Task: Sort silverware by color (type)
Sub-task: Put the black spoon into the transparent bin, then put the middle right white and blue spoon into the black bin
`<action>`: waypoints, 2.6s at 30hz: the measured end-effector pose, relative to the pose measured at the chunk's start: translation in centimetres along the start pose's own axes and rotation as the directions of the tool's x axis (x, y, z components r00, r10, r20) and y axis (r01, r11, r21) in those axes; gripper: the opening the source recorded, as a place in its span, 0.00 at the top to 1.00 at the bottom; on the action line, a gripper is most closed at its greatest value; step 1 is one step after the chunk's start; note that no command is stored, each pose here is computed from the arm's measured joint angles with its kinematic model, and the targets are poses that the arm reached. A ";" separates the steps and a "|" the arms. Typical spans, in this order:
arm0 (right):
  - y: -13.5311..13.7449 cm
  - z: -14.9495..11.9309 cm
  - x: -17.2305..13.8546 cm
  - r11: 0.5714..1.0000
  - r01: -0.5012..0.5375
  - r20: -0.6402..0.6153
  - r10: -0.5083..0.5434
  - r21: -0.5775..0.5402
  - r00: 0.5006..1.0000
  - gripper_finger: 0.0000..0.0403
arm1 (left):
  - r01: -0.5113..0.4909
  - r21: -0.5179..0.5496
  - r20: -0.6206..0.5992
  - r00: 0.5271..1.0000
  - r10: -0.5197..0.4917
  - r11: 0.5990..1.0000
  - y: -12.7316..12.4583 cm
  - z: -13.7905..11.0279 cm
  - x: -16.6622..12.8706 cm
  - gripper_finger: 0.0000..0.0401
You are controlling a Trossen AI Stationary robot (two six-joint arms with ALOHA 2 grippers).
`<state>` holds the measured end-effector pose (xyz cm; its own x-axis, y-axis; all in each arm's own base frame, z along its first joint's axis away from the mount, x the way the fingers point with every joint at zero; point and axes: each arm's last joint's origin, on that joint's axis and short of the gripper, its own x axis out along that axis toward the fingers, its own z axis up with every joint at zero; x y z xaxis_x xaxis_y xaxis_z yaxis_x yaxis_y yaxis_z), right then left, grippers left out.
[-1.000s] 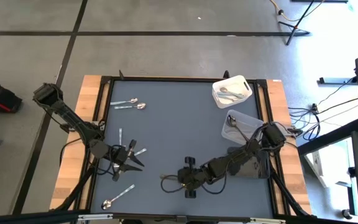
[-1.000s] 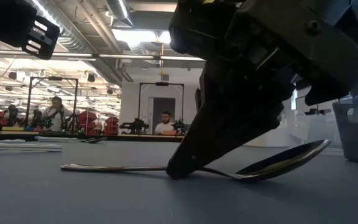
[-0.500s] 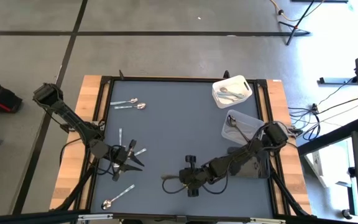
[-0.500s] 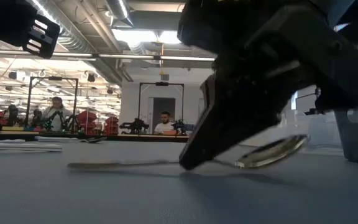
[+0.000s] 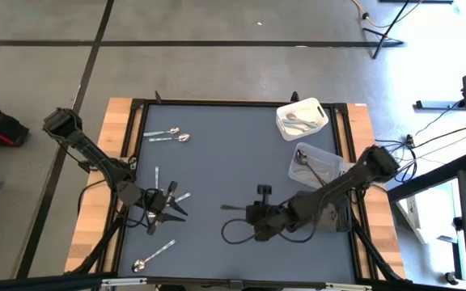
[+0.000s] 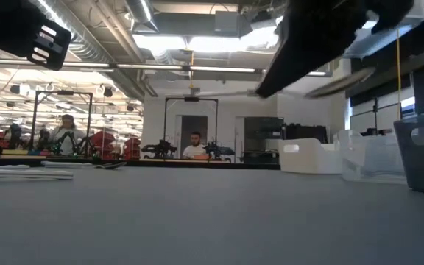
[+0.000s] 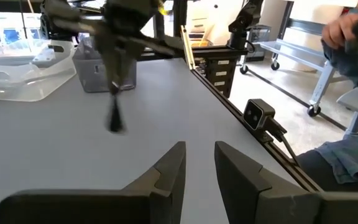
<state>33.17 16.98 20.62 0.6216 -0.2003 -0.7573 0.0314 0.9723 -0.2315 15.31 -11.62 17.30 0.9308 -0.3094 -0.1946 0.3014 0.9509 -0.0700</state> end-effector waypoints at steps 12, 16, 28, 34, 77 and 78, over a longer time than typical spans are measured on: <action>-4.5 -0.4 -7.0 0.985 0.143 -0.028 -0.141 0.092 0.990 0.99 | 0.000 -0.044 -0.009 1.000 -0.001 0.999 -0.1 -0.1 0.0 0.80; -5.5 -1.1 -8.1 0.972 0.213 -0.066 -0.207 0.102 0.976 0.99 | 0.000 -0.052 -0.010 1.000 -0.001 0.999 0.0 -0.1 0.0 0.80; -10.5 -10.7 -10.8 0.890 0.333 -0.062 -0.331 0.310 0.942 0.99 | -0.012 -0.051 -0.011 1.000 0.011 0.999 0.0 -0.1 0.0 0.80; -12.2 -16.2 -10.1 0.838 0.389 -0.031 -0.409 0.384 0.912 0.99 | -0.072 -0.048 0.000 0.997 0.072 0.996 0.2 -0.1 0.0 0.80; -10.1 -9.6 -10.6 0.912 -0.047 0.531 -0.194 0.407 0.825 0.53 | -0.125 -0.053 0.021 0.992 0.126 0.991 0.6 0.1 0.1 0.80; -9.7 -9.0 -10.5 0.928 -0.065 0.574 -0.170 0.366 0.801 0.54 | -0.133 -0.048 0.019 0.991 0.134 0.990 0.8 0.1 0.1 0.80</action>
<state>19.33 8.57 25.32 0.9417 -0.2569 -0.2172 0.2751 0.9597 0.0576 15.69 -10.91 17.34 0.9667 -0.1788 -0.1832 0.1645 0.9822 -0.0902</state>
